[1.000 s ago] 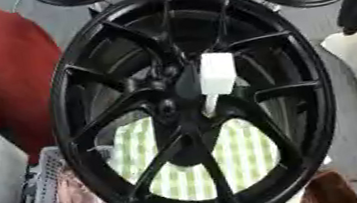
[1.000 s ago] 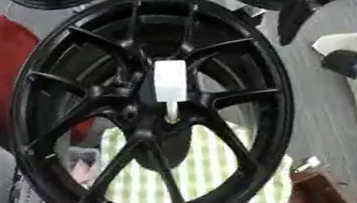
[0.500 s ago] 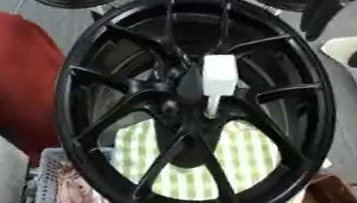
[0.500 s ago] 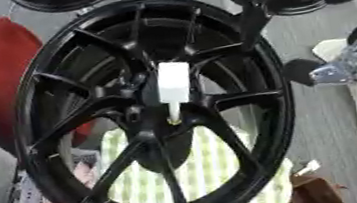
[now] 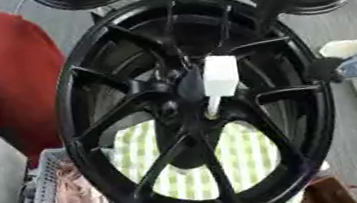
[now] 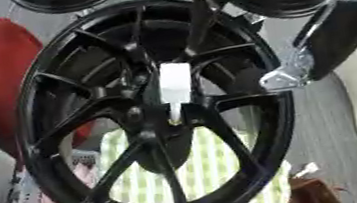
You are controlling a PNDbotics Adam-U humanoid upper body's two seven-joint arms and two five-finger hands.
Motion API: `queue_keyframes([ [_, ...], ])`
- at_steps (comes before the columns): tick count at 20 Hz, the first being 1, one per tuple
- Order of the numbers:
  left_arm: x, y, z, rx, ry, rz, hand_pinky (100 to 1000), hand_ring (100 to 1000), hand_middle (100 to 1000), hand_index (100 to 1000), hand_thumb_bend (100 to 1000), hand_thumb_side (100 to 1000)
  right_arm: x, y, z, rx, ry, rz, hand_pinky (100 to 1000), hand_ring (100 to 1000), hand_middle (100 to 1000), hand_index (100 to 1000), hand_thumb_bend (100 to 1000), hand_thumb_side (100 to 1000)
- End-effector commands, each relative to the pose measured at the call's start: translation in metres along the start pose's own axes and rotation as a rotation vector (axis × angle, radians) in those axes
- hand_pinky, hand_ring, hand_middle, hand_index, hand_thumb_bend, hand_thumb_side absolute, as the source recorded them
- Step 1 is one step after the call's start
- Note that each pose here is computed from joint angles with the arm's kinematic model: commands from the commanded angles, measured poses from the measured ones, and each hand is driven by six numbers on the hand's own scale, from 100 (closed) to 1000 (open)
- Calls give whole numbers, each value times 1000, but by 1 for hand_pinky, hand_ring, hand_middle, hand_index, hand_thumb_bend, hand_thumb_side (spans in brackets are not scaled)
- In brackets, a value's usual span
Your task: Pull the pin out of the wheel hub.
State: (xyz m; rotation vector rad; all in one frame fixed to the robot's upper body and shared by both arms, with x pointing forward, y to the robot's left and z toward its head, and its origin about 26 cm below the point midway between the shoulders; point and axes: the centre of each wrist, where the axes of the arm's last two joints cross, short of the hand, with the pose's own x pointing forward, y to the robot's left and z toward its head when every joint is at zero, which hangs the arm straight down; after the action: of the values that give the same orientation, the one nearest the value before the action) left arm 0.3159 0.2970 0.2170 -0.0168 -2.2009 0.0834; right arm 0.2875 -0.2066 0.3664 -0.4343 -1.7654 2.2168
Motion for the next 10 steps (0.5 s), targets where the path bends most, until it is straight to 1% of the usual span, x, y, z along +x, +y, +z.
queue_keyframes([
  [1,6,3,-3,-4,-18,-16,849,777,593,771,153,531,5,-6,-3,0,38,10,787,783,748,822,349,392],
  [3,6,3,-3,-1,-17,-16,849,777,593,771,153,531,7,-5,-7,7,61,1,788,788,754,835,389,398],
  [6,6,3,-3,1,-15,-15,849,777,592,771,154,531,10,-5,-14,15,101,-16,787,794,760,852,425,403],
  [10,5,3,-3,2,-15,-14,849,777,592,771,155,532,14,-3,-23,49,137,-60,781,789,755,858,430,415],
])
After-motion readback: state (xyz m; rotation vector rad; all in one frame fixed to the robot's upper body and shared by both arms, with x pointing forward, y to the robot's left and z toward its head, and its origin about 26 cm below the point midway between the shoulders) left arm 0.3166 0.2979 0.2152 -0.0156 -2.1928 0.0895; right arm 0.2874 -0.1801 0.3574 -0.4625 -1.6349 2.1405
